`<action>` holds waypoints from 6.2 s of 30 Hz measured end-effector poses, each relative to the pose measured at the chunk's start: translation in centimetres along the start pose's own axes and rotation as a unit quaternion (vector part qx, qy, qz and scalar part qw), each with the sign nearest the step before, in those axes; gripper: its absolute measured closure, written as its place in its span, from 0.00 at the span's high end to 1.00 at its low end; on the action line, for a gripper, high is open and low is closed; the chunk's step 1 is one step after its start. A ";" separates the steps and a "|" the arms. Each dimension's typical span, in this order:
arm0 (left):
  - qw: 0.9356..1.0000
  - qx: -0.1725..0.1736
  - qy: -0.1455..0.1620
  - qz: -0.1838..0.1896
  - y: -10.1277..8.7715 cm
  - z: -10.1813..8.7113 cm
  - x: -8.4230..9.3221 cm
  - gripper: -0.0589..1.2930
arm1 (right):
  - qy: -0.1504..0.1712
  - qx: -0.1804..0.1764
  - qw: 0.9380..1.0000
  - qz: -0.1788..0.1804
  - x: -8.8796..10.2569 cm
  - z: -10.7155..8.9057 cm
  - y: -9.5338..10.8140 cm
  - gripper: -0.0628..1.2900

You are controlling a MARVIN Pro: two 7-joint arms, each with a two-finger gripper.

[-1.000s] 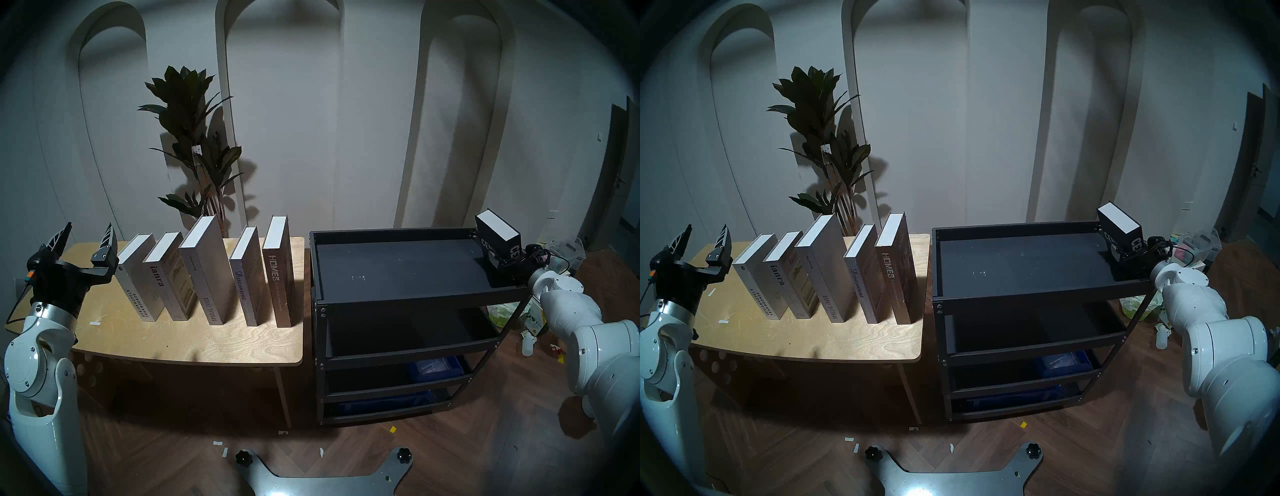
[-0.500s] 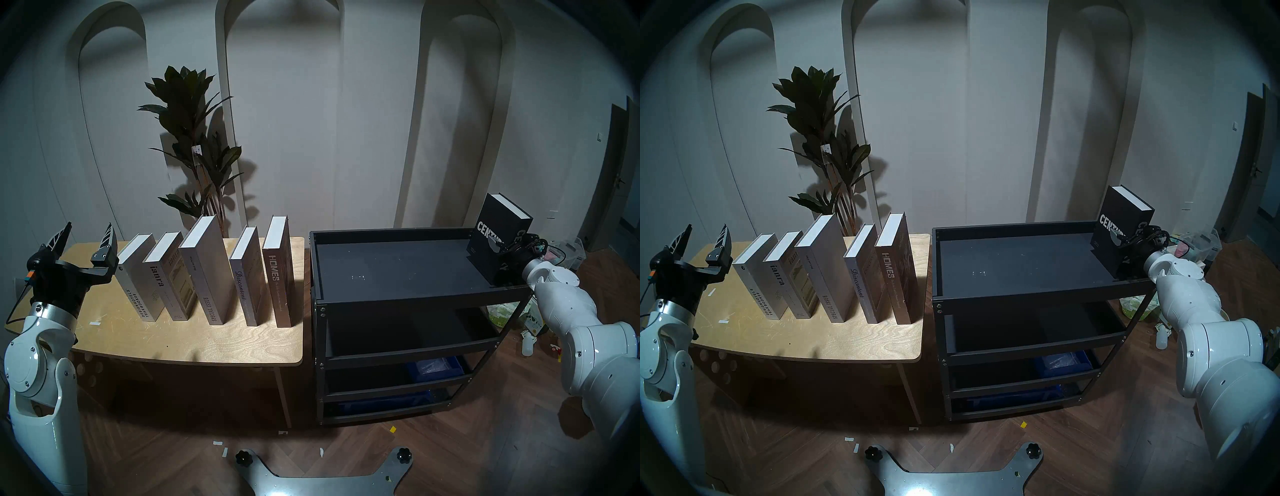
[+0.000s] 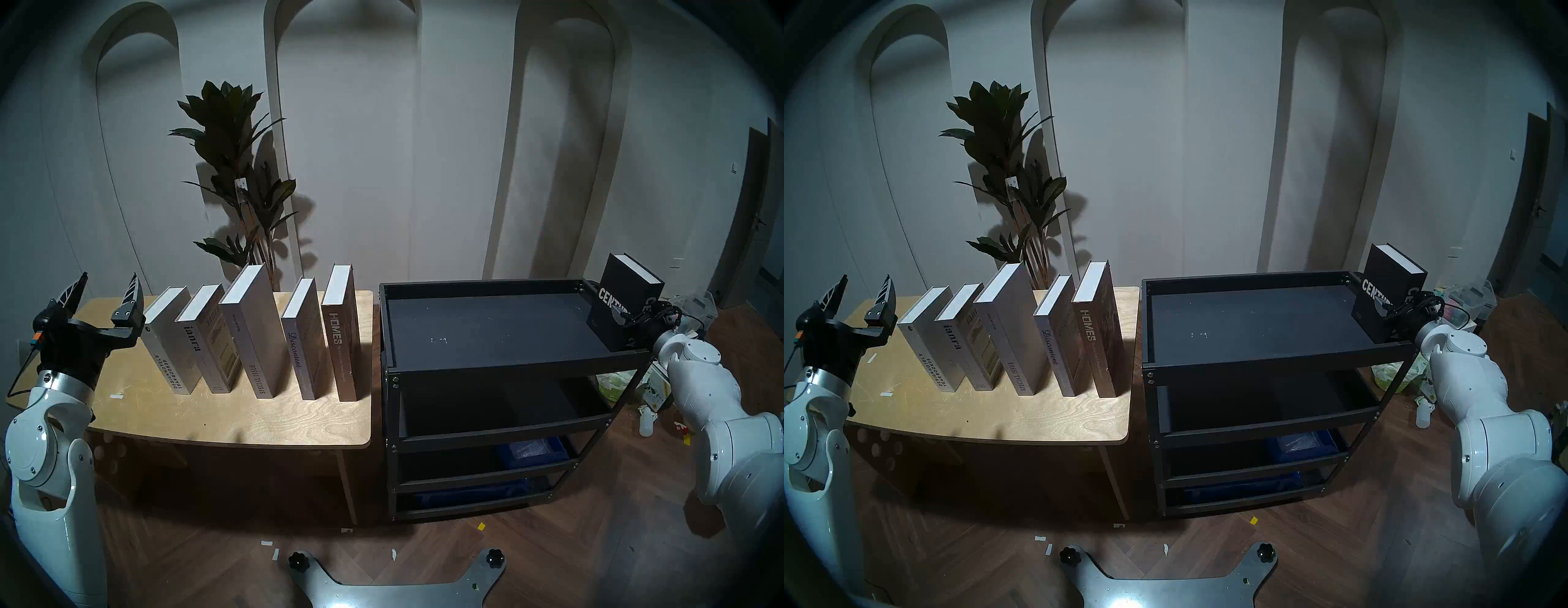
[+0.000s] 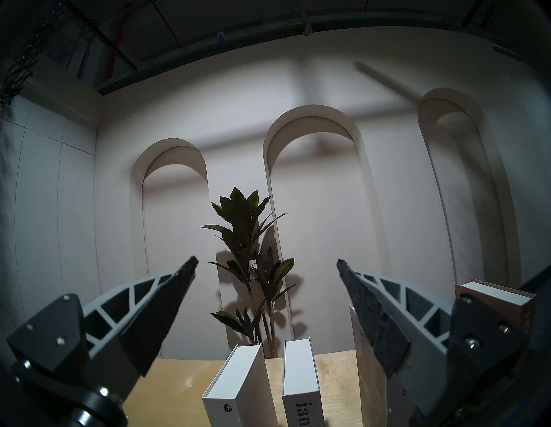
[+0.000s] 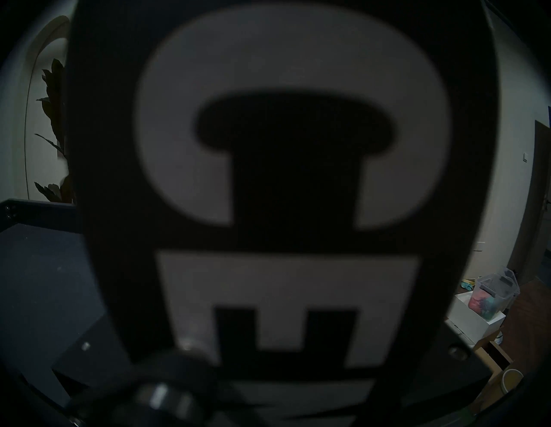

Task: Move the books from the display table onto the shelf, standing them upright with spines facing out and tallest at one end

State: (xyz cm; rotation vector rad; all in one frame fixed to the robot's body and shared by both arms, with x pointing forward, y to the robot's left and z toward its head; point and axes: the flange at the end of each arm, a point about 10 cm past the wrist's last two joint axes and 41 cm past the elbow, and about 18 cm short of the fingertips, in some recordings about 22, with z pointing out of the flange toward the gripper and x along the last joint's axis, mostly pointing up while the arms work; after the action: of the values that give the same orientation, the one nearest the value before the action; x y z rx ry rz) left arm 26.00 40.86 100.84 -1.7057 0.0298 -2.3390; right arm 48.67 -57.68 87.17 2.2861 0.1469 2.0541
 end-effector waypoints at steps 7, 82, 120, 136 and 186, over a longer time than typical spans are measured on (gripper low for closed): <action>1.000 0.000 0.000 0.000 0.0 0.0 0.0 0.99 | -0.015 0.007 0.999 -0.033 0.9 -0.9 1.2 0.51; 1.000 0.000 0.001 0.000 0.0 0.0 0.0 0.99 | -0.007 -0.058 0.998 -0.002 2.0 -6.2 1.9 0.61; 1.000 0.000 0.001 0.001 0.0 0.0 0.0 0.99 | -0.055 0.015 0.996 -0.062 5.3 -7.9 7.3 0.60; 1.000 0.000 0.001 0.001 0.0 0.0 0.0 0.99 | -0.068 0.025 0.994 -0.082 5.2 -7.8 8.4 0.60; 1.000 0.000 0.001 0.001 0.0 0.0 0.0 0.99 | -0.032 0.013 0.998 -0.059 4.8 -9.5 11.4 0.95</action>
State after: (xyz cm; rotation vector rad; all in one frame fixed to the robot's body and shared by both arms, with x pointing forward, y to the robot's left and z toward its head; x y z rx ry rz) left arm 26.01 40.88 100.86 -1.7020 0.0320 -2.3409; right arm 40.09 -68.60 94.21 2.2962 0.2991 1.9308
